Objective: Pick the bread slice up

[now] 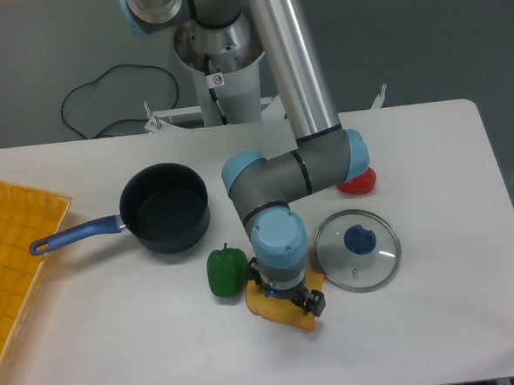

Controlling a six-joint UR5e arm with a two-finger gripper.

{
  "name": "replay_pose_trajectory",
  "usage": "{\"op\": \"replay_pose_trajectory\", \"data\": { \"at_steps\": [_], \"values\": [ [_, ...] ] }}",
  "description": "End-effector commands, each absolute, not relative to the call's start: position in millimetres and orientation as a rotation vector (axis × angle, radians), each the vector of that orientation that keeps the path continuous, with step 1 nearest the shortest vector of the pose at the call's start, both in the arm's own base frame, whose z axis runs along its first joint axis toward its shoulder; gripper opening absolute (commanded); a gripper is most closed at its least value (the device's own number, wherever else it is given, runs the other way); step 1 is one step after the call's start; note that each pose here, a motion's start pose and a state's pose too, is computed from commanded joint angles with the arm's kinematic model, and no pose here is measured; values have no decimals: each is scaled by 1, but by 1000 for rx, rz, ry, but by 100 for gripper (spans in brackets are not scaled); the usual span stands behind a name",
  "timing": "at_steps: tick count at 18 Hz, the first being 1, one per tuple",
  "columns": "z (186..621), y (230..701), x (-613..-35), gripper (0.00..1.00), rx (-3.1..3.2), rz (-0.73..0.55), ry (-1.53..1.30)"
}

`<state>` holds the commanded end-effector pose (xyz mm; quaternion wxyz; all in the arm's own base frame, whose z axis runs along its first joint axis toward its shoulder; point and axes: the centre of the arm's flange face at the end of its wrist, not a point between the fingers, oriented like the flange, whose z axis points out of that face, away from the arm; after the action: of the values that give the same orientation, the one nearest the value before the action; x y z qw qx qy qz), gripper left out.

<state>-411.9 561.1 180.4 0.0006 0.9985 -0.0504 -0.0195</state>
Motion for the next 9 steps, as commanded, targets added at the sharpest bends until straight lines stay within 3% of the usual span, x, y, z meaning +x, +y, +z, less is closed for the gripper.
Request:
{"op": "replay_pose_trajectory", "data": {
  "at_steps": [9],
  "values": [
    [176, 563, -405, 100, 3130, -50, -165]
  ]
}}
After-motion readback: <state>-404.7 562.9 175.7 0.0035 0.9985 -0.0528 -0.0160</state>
